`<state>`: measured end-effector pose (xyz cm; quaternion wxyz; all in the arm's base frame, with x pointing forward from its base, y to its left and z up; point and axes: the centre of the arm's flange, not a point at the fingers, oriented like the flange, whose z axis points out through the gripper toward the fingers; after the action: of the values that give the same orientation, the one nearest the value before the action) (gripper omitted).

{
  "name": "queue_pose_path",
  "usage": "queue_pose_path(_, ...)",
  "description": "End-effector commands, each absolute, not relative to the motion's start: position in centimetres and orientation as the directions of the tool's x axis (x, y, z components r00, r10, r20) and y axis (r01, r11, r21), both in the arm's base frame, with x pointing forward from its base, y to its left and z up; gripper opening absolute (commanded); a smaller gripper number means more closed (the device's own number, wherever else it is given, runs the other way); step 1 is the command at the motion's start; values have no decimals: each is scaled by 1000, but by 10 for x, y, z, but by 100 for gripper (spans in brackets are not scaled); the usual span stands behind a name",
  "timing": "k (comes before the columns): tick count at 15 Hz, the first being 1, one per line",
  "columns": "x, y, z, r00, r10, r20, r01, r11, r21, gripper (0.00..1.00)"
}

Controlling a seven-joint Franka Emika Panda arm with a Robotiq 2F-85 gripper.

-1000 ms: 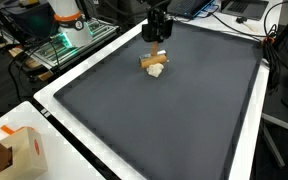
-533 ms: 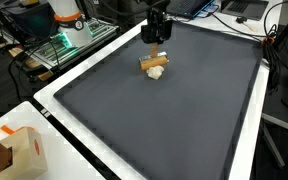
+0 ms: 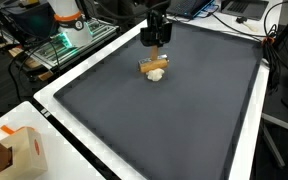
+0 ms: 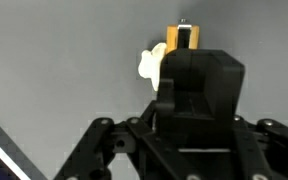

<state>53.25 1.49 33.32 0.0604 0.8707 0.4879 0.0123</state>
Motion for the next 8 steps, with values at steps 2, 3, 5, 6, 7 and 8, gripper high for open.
queue_pose_path(2,544,6,328,533,845,-31,840,-525,134,24)
queue_pose_path(3,546,6,327,534,845,-35,840,-526,133,24)
queue_pose_path(5,547,4,325,540,841,-33,837,-531,134,24)
queue_pose_path(6,548,2,324,544,839,-33,834,-535,134,24)
queue_pose_path(7,548,1,324,547,837,-32,832,-539,135,24)
queue_pose_path(8,548,-1,325,550,835,-33,829,-541,139,24)
